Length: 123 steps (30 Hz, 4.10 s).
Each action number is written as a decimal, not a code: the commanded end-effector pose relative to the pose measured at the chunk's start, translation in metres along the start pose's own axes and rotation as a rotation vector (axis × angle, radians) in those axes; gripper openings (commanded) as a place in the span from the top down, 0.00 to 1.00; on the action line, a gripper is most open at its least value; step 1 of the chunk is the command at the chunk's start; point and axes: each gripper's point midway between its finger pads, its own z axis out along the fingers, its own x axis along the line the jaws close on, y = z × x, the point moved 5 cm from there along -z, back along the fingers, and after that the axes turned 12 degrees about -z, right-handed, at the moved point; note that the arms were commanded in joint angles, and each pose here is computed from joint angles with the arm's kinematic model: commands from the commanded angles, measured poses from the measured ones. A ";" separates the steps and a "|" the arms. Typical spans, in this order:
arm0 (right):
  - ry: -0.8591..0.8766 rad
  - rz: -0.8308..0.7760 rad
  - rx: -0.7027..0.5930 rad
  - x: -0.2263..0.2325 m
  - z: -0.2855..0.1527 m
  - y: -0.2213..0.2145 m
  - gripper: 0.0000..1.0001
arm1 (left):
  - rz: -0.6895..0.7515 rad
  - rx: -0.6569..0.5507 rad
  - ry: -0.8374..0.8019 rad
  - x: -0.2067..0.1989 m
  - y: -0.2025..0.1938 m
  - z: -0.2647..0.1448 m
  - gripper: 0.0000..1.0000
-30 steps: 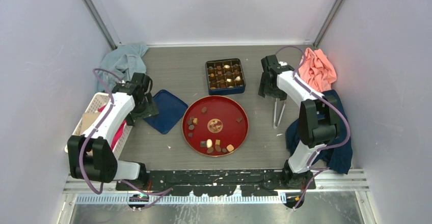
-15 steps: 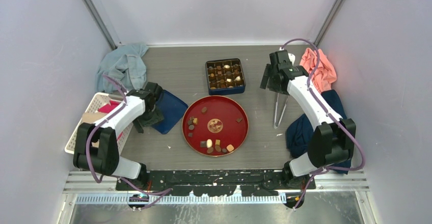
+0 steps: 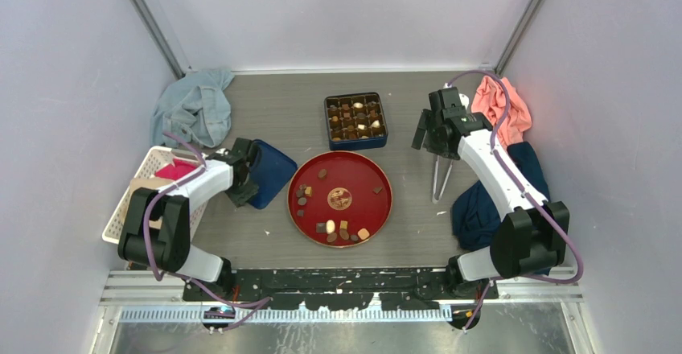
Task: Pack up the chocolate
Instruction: Pick up the box lid from the center of the board, then adjust the box lid.
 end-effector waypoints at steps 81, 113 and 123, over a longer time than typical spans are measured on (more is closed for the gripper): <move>0.700 -0.018 -0.133 0.149 -0.097 0.079 0.99 | 0.243 0.053 -1.118 -0.116 0.069 -0.249 0.00; -0.358 -0.876 -0.779 0.065 -0.122 0.072 0.99 | 0.156 0.688 -1.264 -0.259 0.064 -0.333 0.00; -0.173 -0.925 -0.867 0.093 -0.127 0.070 0.99 | 0.159 0.858 -1.206 -0.275 0.038 -0.318 0.01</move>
